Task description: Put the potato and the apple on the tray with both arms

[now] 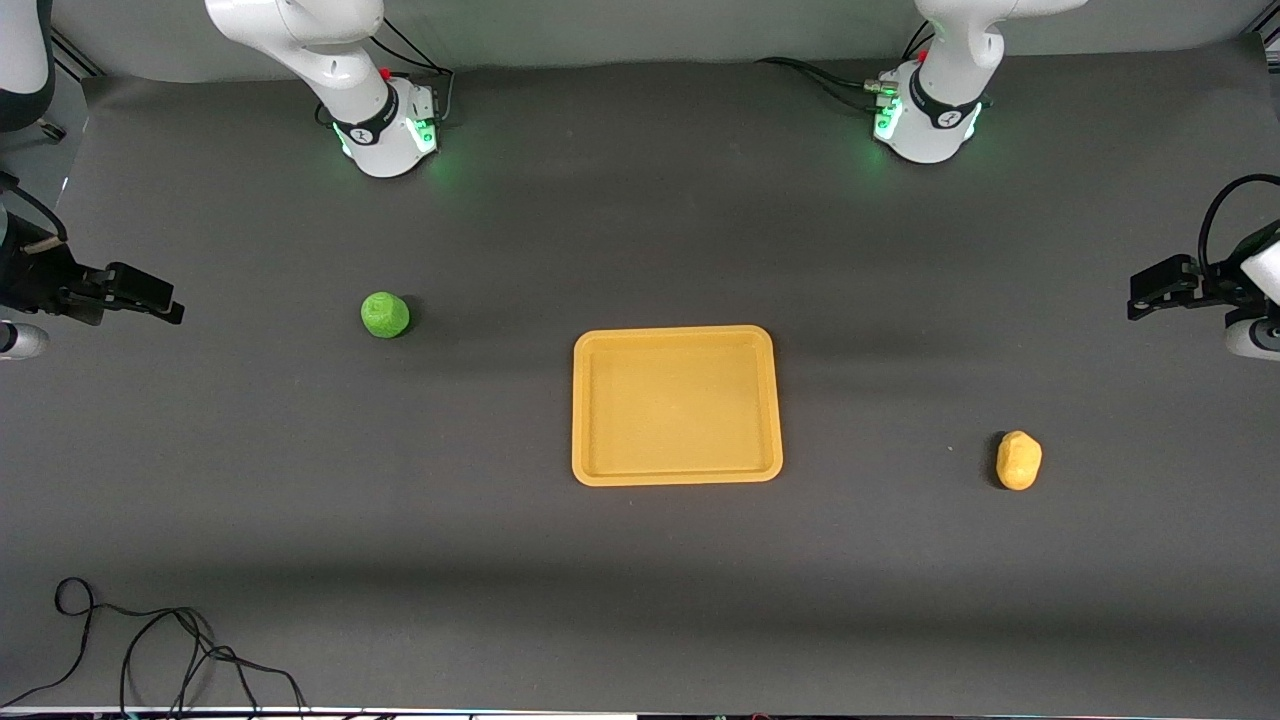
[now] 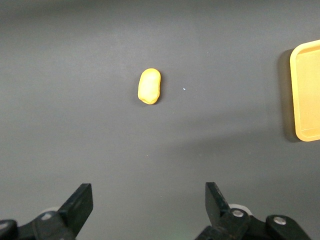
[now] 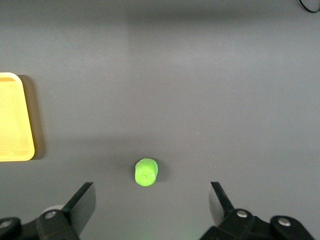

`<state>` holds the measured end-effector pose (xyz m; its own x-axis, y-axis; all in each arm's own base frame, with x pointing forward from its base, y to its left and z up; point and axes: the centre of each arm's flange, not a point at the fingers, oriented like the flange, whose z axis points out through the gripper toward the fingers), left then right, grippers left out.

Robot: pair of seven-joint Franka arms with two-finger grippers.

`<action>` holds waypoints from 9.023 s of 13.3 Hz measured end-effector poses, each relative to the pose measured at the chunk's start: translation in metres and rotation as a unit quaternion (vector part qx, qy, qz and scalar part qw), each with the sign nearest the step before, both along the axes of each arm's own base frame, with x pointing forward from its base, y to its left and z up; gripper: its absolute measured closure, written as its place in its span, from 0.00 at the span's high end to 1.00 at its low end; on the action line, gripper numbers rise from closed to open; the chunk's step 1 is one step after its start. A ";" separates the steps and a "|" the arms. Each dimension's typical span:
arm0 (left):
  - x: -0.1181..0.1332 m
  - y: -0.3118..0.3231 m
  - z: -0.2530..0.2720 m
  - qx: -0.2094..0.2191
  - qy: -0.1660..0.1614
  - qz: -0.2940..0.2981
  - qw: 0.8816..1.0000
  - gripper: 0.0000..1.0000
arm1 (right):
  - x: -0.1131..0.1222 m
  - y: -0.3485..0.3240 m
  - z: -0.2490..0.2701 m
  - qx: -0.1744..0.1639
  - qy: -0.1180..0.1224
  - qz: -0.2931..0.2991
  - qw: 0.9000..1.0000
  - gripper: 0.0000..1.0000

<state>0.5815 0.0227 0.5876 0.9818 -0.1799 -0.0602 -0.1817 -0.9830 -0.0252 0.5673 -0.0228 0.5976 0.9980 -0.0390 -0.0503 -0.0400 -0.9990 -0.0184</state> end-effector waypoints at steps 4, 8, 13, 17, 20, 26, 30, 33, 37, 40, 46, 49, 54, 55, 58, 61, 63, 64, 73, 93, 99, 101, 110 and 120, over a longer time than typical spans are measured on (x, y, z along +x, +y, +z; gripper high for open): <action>0.000 -0.001 0.000 0.002 -0.002 0.037 0.999 1.00 | 0.000 0.000 0.000 0.000 0.000 0.001 1.000 1.00; 0.001 -0.002 -0.002 0.002 -0.003 0.046 0.999 1.00 | 0.000 0.001 0.000 0.000 0.000 0.001 1.000 1.00; 0.036 0.000 -0.115 -0.007 -0.012 0.046 0.999 1.00 | 0.003 0.011 -0.004 0.000 0.003 0.010 1.000 1.00; 0.074 0.005 -0.233 -0.010 -0.012 0.047 0.999 1.00 | -0.003 0.041 -0.012 0.001 0.014 0.034 0.999 1.00; 0.085 0.020 -0.308 -0.012 -0.008 0.025 1.000 1.00 | -0.044 0.067 -0.027 0.001 0.016 0.044 0.999 1.00; 0.076 0.037 -0.397 -0.046 0.033 0.033 0.998 0.98 | -0.157 0.067 -0.068 0.006 0.015 0.052 0.999 1.00; 0.087 0.022 -0.390 -0.055 0.022 0.028 0.998 0.69 | -0.168 0.067 -0.089 0.007 0.008 0.052 0.999 1.00; 0.100 0.009 -0.359 -0.061 0.034 0.039 0.997 0.56 | -0.168 0.067 -0.138 0.007 -0.014 0.050 0.999 1.00; 0.105 -0.071 -0.307 -0.056 0.044 0.100 0.992 0.56 | -0.179 0.067 -0.215 0.006 -0.037 0.049 0.998 1.00; 0.093 -0.181 -0.284 -0.052 0.037 0.146 0.987 0.56 | -0.184 0.067 -0.259 0.005 -0.052 0.048 0.997 1.00; 0.014 -0.378 -0.326 -0.062 0.062 0.161 0.983 0.56 | -0.188 0.074 -0.361 -0.001 -0.066 0.057 0.996 1.00; -0.010 -0.406 -0.375 -0.056 0.067 0.157 0.984 0.56 | -0.188 0.073 -0.388 -0.003 -0.066 0.056 0.996 1.00; -0.003 -0.382 -0.387 -0.042 0.074 0.167 0.982 0.56 | -0.190 0.072 -0.411 -0.006 -0.059 0.056 0.997 0.81; -0.002 -0.380 -0.387 -0.042 0.074 0.166 0.982 0.63 | -0.190 0.072 -0.411 -0.006 -0.059 0.056 0.997 0.68; -0.002 -0.380 -0.383 -0.039 0.078 0.162 0.983 0.80 | -0.178 0.074 -0.400 -0.006 -0.048 0.055 0.997 0.65; 0.009 -0.363 -0.329 -0.030 0.087 0.166 0.982 0.98 | -0.142 0.079 -0.340 -0.003 -0.022 0.056 0.998 0.65; 0.027 -0.331 -0.263 -0.032 0.059 0.169 0.983 1.00 | -0.114 0.081 -0.273 -0.001 -0.002 0.056 0.998 0.65; 0.035 -0.305 -0.231 -0.027 0.044 0.165 0.985 1.00 | -0.101 0.080 -0.234 0.000 0.006 0.053 0.999 0.65; 0.054 -0.028 -0.097 -0.017 -0.027 0.064 0.997 1.00 | 0.020 0.093 -0.068 0.000 -0.039 0.053 0.998 0.65; 0.035 -0.038 -0.036 -0.005 -0.059 0.007 0.998 1.00 | -0.005 0.568 -0.347 -0.007 -0.049 0.028 0.998 0.65; 0.036 -0.038 -0.037 -0.005 -0.058 0.007 0.998 1.00 | -0.011 0.577 -0.395 -0.009 -0.057 0.026 0.998 0.93; 0.036 -0.038 -0.038 -0.005 -0.057 0.007 0.998 1.00 | -0.005 0.580 -0.377 -0.002 -0.073 0.016 0.997 0.99; 0.036 -0.038 -0.039 -0.005 -0.056 0.007 0.998 1.00 | 0.003 0.500 -0.090 -0.028 -0.106 -0.018 0.994 1.00; 0.037 -0.036 -0.035 -0.006 -0.062 0.008 0.998 1.00 | 0.034 0.126 0.005 -0.020 -0.045 -0.030 0.998 1.00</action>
